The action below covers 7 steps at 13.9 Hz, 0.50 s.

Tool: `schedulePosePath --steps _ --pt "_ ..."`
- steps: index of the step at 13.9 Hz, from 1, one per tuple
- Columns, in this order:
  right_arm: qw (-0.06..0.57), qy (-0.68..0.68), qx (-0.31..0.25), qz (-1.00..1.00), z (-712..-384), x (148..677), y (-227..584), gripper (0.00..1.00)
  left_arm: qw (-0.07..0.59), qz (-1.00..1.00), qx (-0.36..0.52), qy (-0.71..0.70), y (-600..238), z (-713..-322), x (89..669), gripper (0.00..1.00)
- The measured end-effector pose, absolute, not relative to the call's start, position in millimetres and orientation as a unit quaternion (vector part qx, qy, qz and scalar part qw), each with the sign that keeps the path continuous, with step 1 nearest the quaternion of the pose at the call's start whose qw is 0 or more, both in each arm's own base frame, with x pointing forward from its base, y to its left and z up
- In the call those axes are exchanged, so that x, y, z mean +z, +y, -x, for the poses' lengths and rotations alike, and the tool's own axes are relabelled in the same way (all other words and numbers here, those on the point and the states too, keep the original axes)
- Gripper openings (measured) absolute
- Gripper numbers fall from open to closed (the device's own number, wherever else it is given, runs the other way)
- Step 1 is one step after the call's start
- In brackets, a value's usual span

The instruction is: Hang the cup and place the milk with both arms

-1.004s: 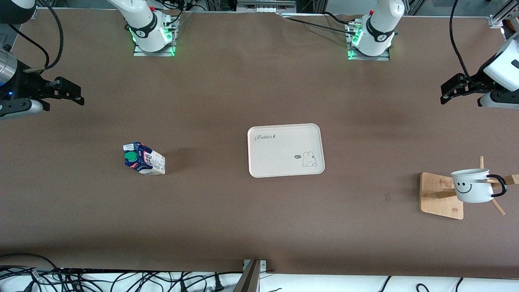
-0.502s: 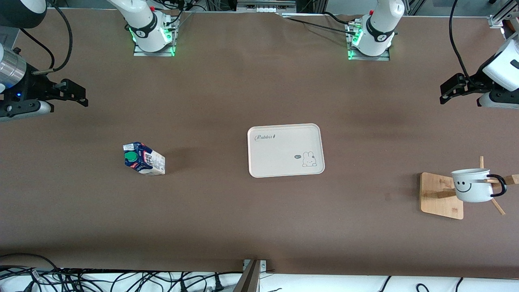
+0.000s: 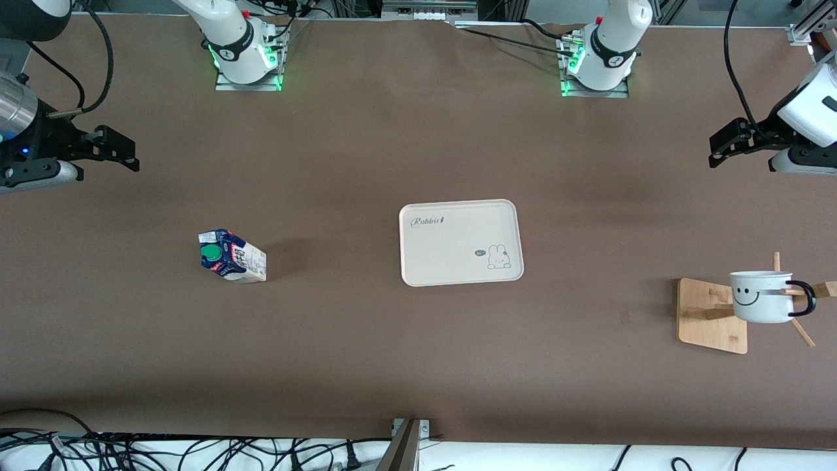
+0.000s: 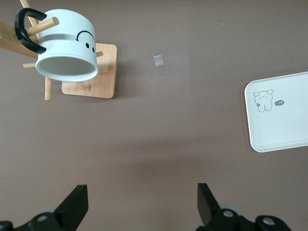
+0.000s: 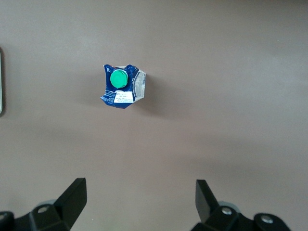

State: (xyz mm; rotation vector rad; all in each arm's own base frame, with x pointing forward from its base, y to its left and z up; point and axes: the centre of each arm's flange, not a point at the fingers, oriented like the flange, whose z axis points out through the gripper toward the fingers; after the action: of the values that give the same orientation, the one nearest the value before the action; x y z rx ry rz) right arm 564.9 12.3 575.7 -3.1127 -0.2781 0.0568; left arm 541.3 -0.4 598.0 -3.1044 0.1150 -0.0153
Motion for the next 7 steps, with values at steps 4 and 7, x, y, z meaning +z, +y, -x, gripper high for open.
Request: schedulePosePath --steps 4,7 --pt "0.008 -0.084 0.022 0.996 -566.8 572.3 7.3 1.00 0.018 0.999 -0.004 0.037 -0.4 -541.2 597.9 1.00" --pt "0.008 -0.084 0.022 0.996 -567.2 571.9 7.3 1.00 0.018 0.999 -0.004 0.037 -0.4 -541.1 597.9 1.00"
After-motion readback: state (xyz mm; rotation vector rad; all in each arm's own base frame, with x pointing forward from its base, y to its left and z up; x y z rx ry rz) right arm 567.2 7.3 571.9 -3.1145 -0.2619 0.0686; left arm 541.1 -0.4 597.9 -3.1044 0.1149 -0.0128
